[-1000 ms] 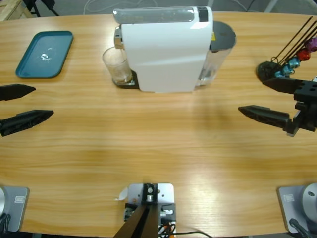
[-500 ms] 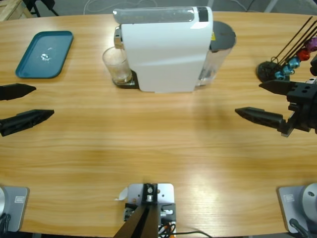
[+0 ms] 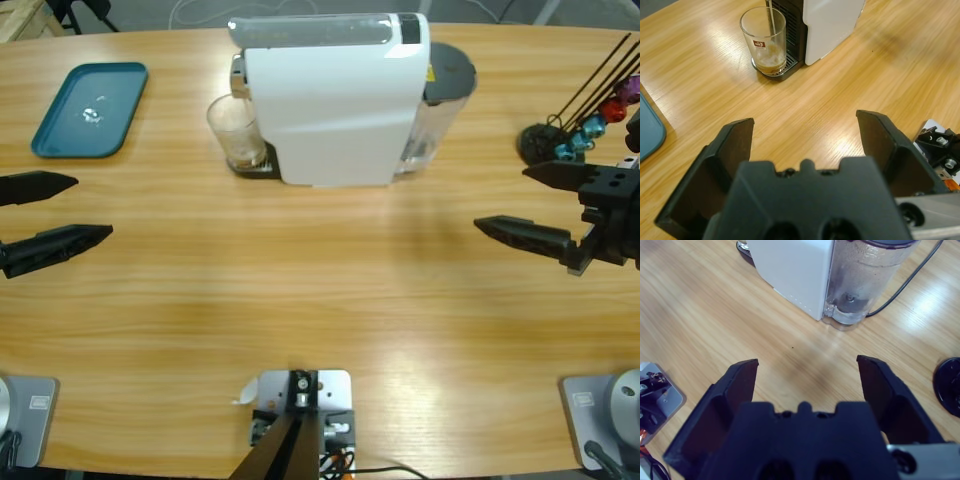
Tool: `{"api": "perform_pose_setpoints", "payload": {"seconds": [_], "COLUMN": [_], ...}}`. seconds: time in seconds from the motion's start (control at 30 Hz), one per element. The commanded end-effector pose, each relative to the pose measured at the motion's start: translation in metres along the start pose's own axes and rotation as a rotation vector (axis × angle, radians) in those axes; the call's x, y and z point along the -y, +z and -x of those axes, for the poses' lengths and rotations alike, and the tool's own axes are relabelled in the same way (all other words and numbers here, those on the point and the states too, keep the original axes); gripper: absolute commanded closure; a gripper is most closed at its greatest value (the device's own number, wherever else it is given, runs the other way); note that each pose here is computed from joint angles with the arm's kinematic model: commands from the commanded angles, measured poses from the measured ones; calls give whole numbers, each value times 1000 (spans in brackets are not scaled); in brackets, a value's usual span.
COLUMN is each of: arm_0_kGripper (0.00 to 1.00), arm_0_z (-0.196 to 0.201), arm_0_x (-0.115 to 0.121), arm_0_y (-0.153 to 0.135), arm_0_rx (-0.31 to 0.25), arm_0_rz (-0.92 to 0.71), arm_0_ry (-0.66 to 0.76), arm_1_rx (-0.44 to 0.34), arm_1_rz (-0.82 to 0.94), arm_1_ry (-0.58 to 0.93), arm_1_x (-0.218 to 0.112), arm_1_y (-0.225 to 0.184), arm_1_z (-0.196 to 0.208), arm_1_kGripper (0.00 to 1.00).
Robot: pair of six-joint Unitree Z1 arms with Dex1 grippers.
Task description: Pour coffee
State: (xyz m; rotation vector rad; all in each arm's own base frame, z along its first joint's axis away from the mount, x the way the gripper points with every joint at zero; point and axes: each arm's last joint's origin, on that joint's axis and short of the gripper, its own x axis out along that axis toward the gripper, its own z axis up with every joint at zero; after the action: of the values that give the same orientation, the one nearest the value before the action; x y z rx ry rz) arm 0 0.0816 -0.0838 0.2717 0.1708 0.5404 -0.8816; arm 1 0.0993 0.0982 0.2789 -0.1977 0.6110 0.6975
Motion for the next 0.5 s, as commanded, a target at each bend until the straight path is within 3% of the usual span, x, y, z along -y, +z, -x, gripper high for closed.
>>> {"api": "perform_pose_setpoints", "payload": {"seconds": [0.03,0.5], "arm_0_kGripper": [110,110], "arm_0_z": [-9,-10], "arm_0_x": [0,0], "arm_0_y": [-11,-11], "arm_0_rx": [-58,-64], "arm_0_rz": [21,21], "arm_0_ry": [-23,-29], "arm_1_rx": [-41,-44], "arm_1_rz": [13,12], "arm_1_ry": [3,9], "arm_1_x": [-1,-1], "arm_1_y": [-10,-11], "arm_1_z": [-7,-7], "arm_1_kGripper": [142,143]}}
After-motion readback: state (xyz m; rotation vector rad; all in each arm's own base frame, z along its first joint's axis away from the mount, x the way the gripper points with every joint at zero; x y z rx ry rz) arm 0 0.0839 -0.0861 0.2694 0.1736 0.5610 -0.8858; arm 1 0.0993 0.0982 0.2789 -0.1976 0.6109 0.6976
